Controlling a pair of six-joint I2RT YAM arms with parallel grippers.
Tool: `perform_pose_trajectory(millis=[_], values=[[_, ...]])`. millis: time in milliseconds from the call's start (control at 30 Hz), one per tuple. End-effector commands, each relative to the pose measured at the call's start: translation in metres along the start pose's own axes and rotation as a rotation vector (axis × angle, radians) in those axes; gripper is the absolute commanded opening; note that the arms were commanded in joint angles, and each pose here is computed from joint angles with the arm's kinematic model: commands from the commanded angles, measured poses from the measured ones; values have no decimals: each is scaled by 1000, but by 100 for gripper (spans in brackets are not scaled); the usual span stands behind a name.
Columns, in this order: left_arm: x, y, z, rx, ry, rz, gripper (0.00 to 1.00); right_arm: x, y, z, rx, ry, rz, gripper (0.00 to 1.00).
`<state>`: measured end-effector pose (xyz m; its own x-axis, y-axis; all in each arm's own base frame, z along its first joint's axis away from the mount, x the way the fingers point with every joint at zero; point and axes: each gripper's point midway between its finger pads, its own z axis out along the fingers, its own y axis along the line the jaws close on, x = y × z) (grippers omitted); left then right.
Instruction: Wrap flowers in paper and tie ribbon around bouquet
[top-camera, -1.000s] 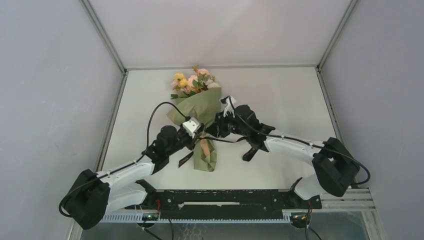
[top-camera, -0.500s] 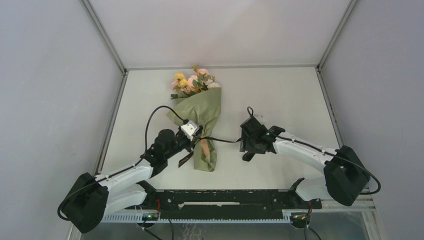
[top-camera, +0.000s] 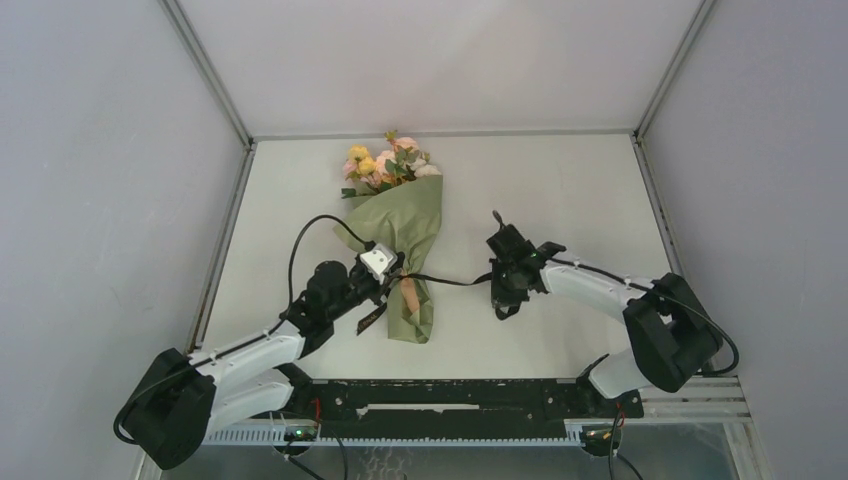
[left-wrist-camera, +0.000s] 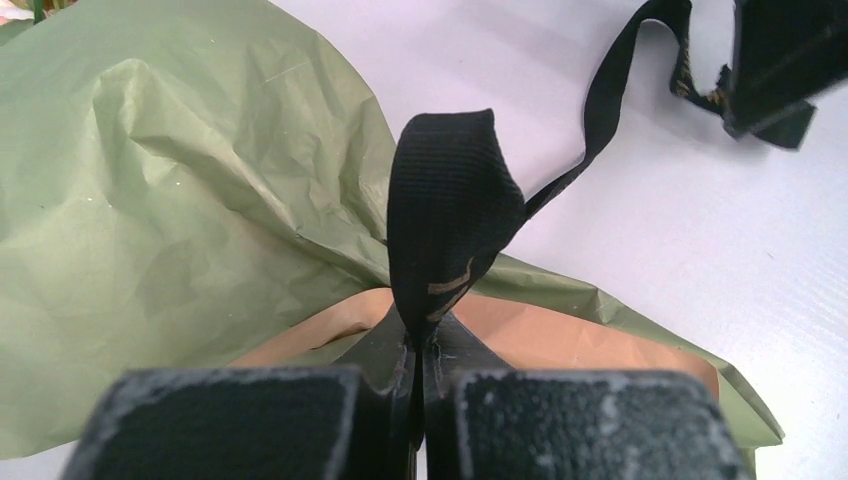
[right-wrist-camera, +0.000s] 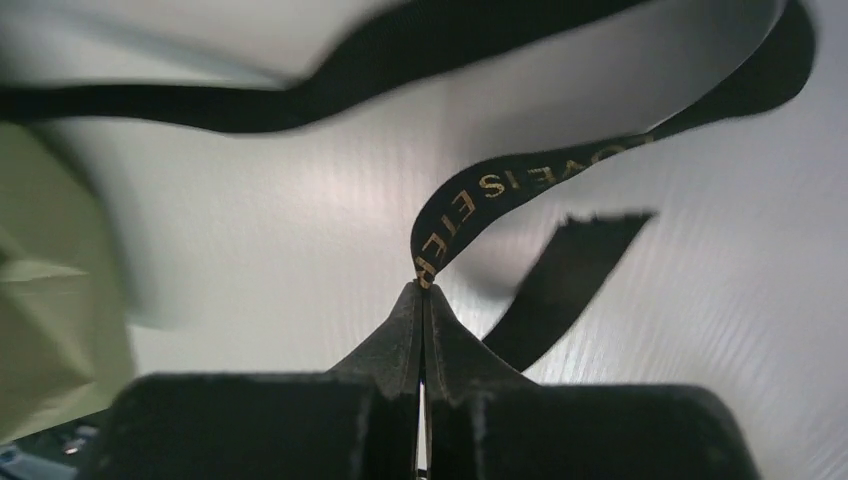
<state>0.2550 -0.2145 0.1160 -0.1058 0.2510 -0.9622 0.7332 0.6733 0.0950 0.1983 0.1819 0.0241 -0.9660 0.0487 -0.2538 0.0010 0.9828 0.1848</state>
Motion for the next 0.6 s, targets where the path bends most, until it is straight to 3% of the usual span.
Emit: perform_pose_trajectory(millis=[0, 100, 233, 400, 567], values=[[-7, -4, -2, 18, -70, 58, 0, -97, 67, -66, -289, -290, -144, 0], [-6, -5, -3, 25, -77, 75, 0, -146, 129, -112, -421, -429, -237, 0], [-8, -6, -5, 31, -92, 114, 0, -169, 229, -161, -618, -488, -405, 0], [-8, -13, -10, 56, -122, 157, 0, -159, 323, -180, -814, -415, -512, 0], [-7, -19, -13, 75, -134, 170, 0, -153, 360, -168, -895, -340, -464, 0]])
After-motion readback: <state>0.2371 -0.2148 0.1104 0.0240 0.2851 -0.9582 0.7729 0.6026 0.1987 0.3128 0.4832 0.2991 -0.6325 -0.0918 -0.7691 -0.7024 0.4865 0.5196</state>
